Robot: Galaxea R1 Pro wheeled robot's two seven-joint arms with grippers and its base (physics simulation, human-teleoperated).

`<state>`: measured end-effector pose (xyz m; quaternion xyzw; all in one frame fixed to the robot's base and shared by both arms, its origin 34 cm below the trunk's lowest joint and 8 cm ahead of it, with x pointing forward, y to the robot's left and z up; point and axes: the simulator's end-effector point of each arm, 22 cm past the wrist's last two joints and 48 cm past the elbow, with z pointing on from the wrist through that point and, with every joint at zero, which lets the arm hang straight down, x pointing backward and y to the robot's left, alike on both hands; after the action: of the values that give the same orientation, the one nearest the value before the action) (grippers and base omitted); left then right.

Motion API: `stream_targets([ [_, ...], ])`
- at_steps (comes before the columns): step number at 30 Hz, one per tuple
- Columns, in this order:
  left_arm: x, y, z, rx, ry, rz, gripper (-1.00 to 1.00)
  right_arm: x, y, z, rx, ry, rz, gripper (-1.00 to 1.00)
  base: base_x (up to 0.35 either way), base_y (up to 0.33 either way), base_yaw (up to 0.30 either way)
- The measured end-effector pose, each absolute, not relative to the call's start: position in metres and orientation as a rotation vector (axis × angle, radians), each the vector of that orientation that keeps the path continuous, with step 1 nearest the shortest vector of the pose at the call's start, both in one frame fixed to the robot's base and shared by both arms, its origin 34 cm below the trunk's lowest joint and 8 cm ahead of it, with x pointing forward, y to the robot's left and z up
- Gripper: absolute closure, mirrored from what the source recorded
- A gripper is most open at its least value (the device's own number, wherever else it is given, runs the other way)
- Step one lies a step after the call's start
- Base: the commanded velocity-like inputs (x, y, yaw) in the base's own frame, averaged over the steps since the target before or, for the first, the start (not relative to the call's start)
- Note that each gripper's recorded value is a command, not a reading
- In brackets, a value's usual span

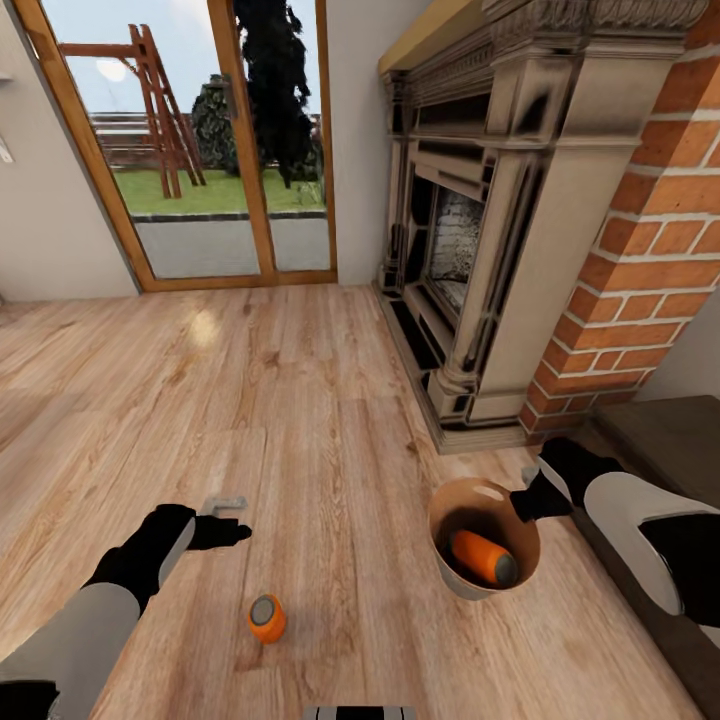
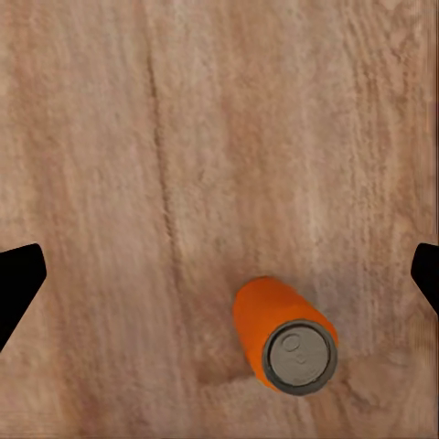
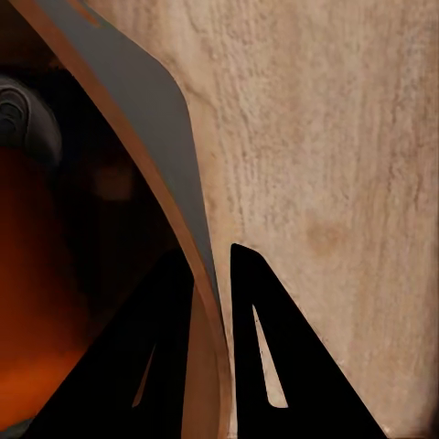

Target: Put the three can of soda from the living room inside the tash can in the kitchen.

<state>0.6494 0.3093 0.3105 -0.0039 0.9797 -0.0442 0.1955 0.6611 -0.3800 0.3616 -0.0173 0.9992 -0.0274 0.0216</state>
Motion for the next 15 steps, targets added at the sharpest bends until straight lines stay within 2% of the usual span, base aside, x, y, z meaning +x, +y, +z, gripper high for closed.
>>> stream_targets([
  [4, 0.657, 0.292, 0.317, -0.004, 2.752, -0.150, -1.00, 0.649, -0.382, 0.378, -0.031, 3.199, -0.097, 1.00, 0.000, 0.000, 0.000],
  [10, 0.658, 0.276, 0.317, 0.016, 2.753, -0.171, -1.00, 0.708, -0.358, 0.426, -0.001, 3.066, 0.046, 1.00, 0.000, 0.000, 0.000],
  [15, 0.658, 0.274, 0.317, 0.017, 2.754, -0.177, -1.00, 0.726, -0.384, 0.458, 0.047, 3.042, 0.000, 1.00, 0.000, 0.000, 0.000],
])
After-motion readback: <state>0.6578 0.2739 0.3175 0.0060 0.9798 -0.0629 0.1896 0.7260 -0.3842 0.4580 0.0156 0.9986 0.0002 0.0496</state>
